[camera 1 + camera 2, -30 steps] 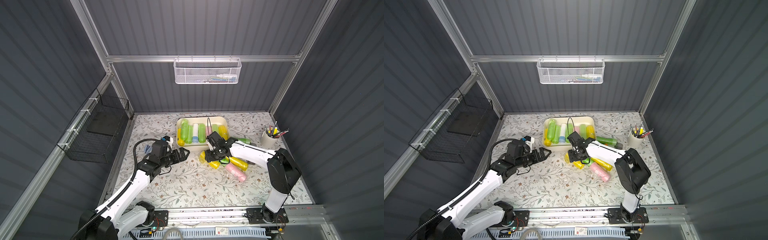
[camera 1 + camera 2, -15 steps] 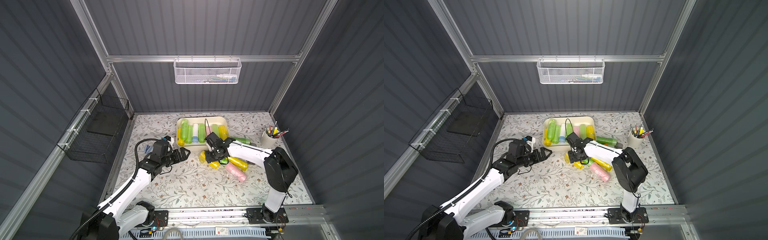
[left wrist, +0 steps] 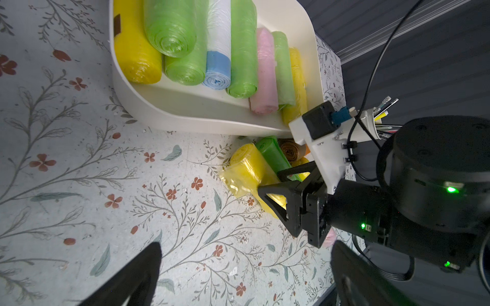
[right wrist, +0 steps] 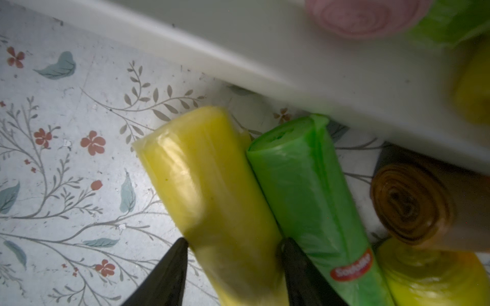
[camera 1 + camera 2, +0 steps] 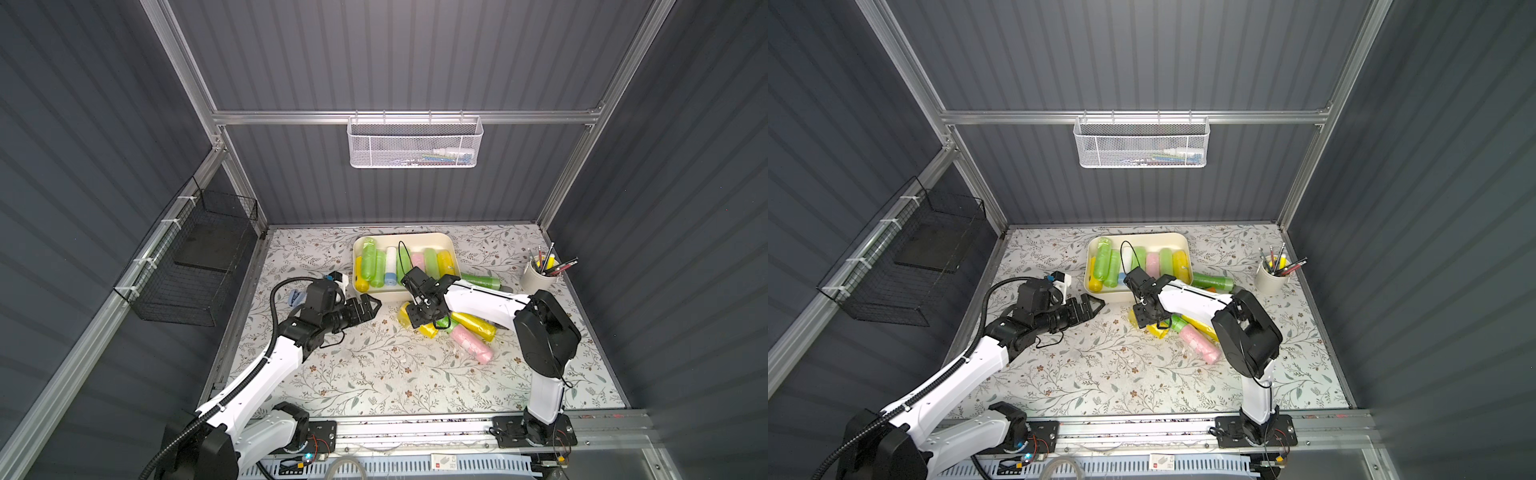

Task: Put the roll of trash bags into the storage box
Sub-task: Pick up the roll of trash bags from the center of the board.

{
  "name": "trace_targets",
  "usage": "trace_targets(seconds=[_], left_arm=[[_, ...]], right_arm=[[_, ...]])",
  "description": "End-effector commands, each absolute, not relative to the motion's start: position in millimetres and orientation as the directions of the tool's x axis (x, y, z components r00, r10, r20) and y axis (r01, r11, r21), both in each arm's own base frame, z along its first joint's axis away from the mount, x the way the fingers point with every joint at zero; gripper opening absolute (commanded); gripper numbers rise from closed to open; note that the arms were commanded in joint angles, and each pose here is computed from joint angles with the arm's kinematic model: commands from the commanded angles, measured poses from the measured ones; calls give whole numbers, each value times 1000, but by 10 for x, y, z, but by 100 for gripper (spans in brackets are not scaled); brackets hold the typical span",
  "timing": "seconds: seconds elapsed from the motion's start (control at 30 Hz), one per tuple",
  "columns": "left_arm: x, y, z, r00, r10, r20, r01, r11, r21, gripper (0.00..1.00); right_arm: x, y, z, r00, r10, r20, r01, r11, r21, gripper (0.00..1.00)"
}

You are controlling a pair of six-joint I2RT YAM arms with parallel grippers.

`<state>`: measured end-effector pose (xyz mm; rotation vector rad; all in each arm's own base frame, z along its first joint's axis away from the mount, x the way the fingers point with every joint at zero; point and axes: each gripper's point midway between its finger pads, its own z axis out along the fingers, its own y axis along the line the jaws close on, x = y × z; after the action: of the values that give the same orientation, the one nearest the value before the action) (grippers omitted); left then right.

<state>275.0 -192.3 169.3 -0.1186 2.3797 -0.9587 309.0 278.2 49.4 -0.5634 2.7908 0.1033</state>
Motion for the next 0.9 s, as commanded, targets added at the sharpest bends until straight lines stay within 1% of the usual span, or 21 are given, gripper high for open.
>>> trace_targets(seconds=[0.0, 0.23, 0.37, 0.63, 0.87], left_arm=[[2767, -1965, 1733, -840, -284, -463, 128, 725, -677, 100], [2768, -1962, 1721, -841, -284, -461, 125, 727, -675, 100], [2776, -1963, 1721, -840, -284, -462, 125, 728, -675, 100], [2782, -1965, 1699, -843, -286, -456, 118, 728, -675, 100], [2784, -1960, 1703, -840, -287, -460, 119, 730, -673, 100]], right_arm=[[3094, 2738, 469, -879, -389, -277, -396, 918, -31, 58], [3071, 2767, 414, -880, -396, -263, -403, 915, -28, 57], [3051, 2800, 380, -882, -396, -257, -407, 914, -12, 55], [3047, 2841, 336, -887, -387, -253, -401, 916, 7, 56], [3065, 2821, 309, -892, -376, -252, -387, 922, -7, 58]])
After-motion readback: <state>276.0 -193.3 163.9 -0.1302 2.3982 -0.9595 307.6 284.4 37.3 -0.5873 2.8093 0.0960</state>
